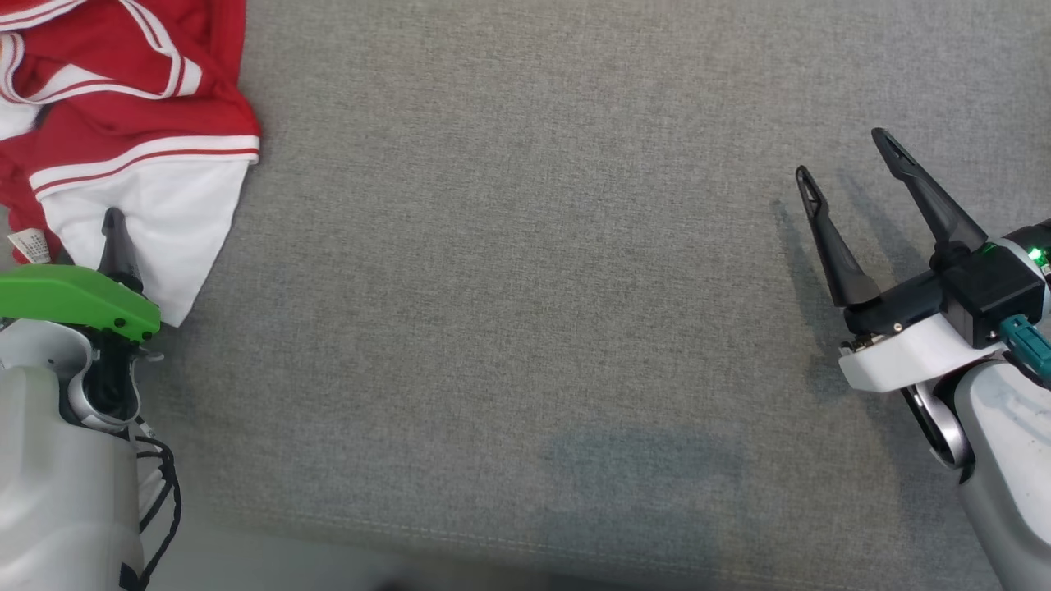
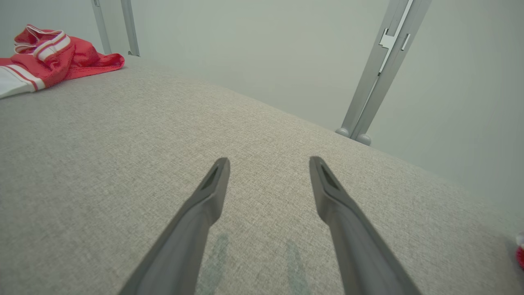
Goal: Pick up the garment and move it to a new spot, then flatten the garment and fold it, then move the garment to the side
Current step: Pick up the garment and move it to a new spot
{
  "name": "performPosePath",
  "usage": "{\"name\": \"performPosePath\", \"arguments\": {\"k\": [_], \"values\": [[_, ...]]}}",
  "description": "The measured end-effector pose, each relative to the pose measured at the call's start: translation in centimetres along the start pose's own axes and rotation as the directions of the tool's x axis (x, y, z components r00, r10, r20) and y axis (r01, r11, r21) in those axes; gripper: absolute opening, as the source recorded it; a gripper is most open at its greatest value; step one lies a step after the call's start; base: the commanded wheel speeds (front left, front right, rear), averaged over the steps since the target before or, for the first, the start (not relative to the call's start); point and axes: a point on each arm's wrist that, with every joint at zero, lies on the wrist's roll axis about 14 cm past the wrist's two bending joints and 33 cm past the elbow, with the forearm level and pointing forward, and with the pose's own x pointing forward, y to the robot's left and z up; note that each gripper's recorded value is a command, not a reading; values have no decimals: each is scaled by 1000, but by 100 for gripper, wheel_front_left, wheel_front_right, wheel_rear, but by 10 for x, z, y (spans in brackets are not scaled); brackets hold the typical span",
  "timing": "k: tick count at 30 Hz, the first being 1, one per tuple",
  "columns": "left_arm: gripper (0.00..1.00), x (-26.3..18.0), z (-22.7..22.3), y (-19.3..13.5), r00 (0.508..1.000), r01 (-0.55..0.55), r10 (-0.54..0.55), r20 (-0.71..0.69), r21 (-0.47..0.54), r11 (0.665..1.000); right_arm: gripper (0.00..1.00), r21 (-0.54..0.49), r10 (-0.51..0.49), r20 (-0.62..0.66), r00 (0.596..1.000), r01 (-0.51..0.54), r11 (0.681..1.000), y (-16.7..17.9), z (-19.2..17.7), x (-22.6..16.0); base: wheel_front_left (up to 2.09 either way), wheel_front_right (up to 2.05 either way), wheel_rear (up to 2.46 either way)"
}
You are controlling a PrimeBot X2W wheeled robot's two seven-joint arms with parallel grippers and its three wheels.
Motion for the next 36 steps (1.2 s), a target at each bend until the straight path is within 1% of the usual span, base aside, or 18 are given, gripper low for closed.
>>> {"name": "performPosePath", "arguments": {"k": [1,2,3,4,5,9,13,14,18,21,23,24,26,28,30,33,35,36], "values": [[95,4,-5,0,1000,-4,4,-13,4,1000,100,1,-11,-9,1000,11,1000,-3,-4,0,0,0,0],[75,8,-7,-1,1000,-7,7,-21,8,1000,100,0,-24,-16,1000,24,1000,-8,-8,-1,0,0,0],[40,13,-6,-3,1000,-1,2,-22,22,1000,100,-2,-40,-24,999,40,999,-12,-11,-2,0,0,0],[40,17,-4,-6,1000,12,-11,-19,31,999,100,-4,-49,-33,998,49,999,-16,-15,-3,0,0,0],[0,22,-2,-12,999,31,-31,-10,36,999,100,-4,-56,-44,997,56,998,-18,-20,-4,0,0,0],[0,28,6,-65,983,177,-175,51,-43,983,100,7,-76,-69,995,77,997,-20,-28,-8,0,0,0],[0,15,27,-139,916,384,-376,136,-38,922,100,19,-88,-71,994,90,996,-18,-26,-8,0,0,0],[0,1,39,-170,870,470,-464,169,2,883,100,30,-89,-67,994,91,995,-15,-23,-7,0,0,0],[0,-35,50,-226,768,612,-611,192,61,789,100,53,-85,-47,995,88,995,-5,-12,-5,0,0,0],[0,-64,53,-258,694,691,-698,177,108,715,100,75,-81,-1,997,81,994,4,8,0,0,0,0],[0,-86,51,-278,636,744,-757,150,141,654,100,83,-76,37,996,73,994,10,24,3,0,0,0],[0,-86,51,-278,636,744,-757,150,141,654,100,83,-76,37,996,73,994,10,24,3,0,0,0],[0,-113,43,-301,562,804,-820,104,165,572,100,88,-73,74,995,66,994,15,39,5,0,0,0],[0,-135,35,-316,507,842,-860,65,176,510,100,89,-53,96,994,44,995,23,51,3,0,0,0],[0,-152,25,-325,461,875,-887,33,153,460,100,93,-28,116,993,17,996,33,61,-1,0,0,0],[0,-185,-1,-343,361,931,-932,-40,72,358,100,89,9,125,992,-20,996,46,68,-9,0,0,0],[0,-206,-23,-354,295,955,-950,-104,43,292,100,82,-3,113,994,-6,997,44,67,-18,0,0,0],[0,-214,-34,-357,272,962,-953,-132,34,270,100,80,-14,103,995,6,997,42,65,-24,0,0,0]]}}
